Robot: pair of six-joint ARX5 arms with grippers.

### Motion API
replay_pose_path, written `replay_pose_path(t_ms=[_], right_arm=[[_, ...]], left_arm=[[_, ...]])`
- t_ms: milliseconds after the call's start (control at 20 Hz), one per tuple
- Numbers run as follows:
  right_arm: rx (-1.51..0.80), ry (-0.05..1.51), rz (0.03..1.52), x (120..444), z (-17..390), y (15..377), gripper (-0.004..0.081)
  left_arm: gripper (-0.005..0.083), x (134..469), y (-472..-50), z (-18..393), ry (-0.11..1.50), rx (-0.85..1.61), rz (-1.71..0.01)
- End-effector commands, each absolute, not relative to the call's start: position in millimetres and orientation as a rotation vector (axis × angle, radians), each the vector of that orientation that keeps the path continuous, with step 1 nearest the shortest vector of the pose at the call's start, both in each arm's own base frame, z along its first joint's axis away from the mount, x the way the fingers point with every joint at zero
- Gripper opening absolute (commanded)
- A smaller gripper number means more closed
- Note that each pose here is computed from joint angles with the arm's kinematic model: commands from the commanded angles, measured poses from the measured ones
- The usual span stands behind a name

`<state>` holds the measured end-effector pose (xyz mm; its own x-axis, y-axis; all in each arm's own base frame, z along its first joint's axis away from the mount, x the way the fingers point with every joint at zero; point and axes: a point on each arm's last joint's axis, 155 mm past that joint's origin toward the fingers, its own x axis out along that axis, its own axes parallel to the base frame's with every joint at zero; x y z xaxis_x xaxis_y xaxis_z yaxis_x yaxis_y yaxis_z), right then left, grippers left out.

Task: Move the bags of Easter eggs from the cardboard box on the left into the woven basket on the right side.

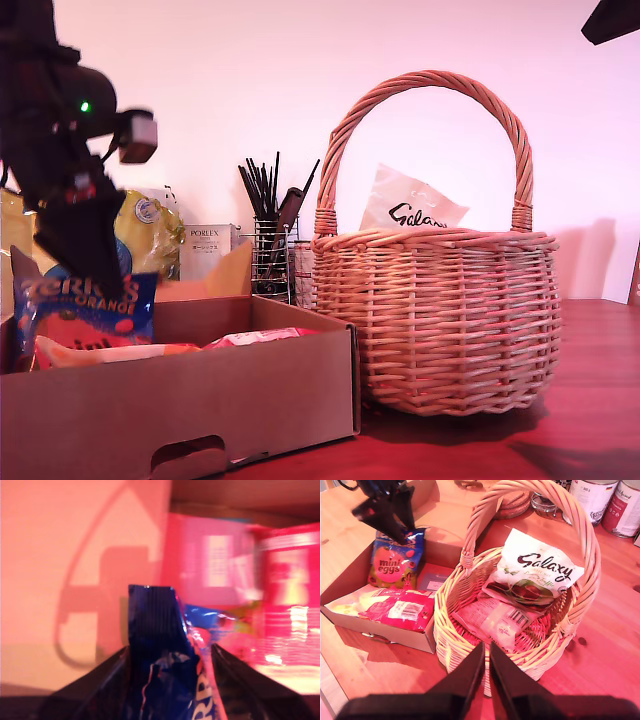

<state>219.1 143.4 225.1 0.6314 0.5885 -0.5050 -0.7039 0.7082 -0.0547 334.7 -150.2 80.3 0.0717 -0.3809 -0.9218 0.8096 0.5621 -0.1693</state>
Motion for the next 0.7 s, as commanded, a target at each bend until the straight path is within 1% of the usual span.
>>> replay_pose_path(t_ms=[0,100,150,250,350,450,650], right_arm=[[-0.257,0.459,0.759,219,234,146,-0.0013],[-0.257,0.459,0.759,219,234,146,-0.0013],[-0.257,0.458,0.759,219,234,146,-0.0013],[-0.256,0.458,0.759,219,234,146,-0.0013],[-0.256,0.458,0.761,218,234,146,-0.0013],[-0.25,0.455,0.78,216,235,149,-0.0013],[-0.248,0.453,0.784,216,235,150,-0.0013]], left_arm=[[0.039,321,-160,87,1.225,0.404,-0.96],[0.034,299,-164,86,1.313,0.383,-0.975],[0.0338,291,-166,85,1.353,0.371,-0.969],[0.034,284,-163,79,1.395,0.404,-0.934],[0.0355,280,-157,70,1.445,0.42,-0.857],[0.0379,277,-157,61,1.454,0.442,-0.843],[0.0377,277,-168,51,1.422,0.471,-0.85]])
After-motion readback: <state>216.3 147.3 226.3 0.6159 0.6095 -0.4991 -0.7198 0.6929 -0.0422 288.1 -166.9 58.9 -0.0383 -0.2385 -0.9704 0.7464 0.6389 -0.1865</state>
